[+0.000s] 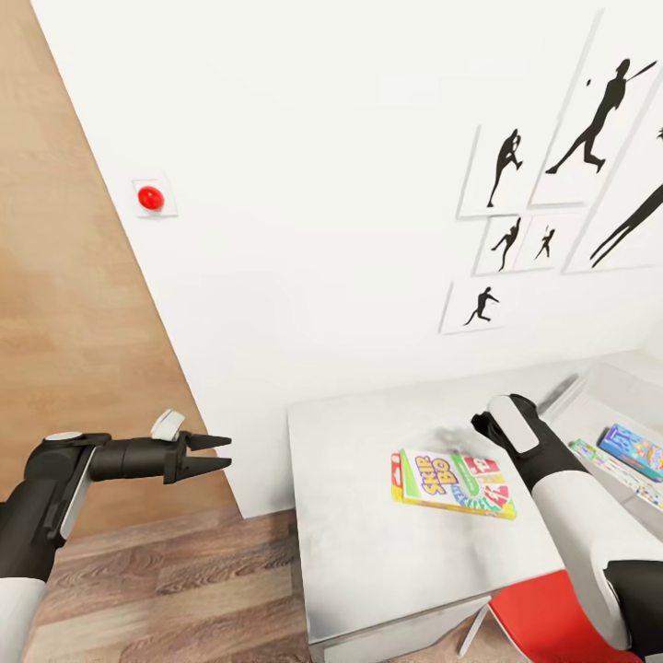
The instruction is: Put all the toys in the child's room - the three board games (two on the bed and one on the table), the two jigsaw puzzles on the table, and the tennis ball on the table - inside the toy box on the table in the child's room.
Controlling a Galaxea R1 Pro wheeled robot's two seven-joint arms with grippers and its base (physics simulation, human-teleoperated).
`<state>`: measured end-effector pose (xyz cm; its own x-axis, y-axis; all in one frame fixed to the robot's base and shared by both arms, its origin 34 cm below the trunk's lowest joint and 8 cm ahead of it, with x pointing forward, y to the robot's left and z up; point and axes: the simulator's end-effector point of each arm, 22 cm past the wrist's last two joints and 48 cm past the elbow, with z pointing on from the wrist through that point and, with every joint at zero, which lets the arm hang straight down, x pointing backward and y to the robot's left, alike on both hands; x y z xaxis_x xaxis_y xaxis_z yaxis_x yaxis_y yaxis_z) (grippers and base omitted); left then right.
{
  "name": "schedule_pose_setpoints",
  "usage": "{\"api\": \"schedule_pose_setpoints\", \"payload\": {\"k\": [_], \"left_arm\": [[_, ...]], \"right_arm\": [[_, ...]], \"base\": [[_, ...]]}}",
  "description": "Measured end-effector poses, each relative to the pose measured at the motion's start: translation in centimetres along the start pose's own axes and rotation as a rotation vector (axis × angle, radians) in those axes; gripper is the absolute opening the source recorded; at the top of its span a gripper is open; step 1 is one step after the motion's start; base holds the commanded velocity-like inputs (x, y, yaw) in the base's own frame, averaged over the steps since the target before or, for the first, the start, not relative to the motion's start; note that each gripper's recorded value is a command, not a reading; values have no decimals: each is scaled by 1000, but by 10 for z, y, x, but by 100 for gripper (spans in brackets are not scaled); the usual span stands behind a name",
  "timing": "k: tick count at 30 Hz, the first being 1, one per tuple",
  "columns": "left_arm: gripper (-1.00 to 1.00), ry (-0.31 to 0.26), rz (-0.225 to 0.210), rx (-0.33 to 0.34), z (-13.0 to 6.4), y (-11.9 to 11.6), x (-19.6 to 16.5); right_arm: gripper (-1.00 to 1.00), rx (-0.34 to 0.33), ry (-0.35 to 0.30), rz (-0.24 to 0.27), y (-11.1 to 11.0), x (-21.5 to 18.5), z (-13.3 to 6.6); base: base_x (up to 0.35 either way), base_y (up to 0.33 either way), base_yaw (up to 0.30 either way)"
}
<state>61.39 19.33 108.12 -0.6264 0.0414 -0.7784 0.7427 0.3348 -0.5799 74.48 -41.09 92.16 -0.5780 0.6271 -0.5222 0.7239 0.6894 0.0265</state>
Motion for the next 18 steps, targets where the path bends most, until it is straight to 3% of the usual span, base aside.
{"api": "schedule_pose_setpoints", "payload": {"k": [18], "left_arm": [[100,10,-28,-1,3,11,10]], "right_arm": [[100,29,15,-1,-11,5,17]], "base": [[0,0,0]]}}
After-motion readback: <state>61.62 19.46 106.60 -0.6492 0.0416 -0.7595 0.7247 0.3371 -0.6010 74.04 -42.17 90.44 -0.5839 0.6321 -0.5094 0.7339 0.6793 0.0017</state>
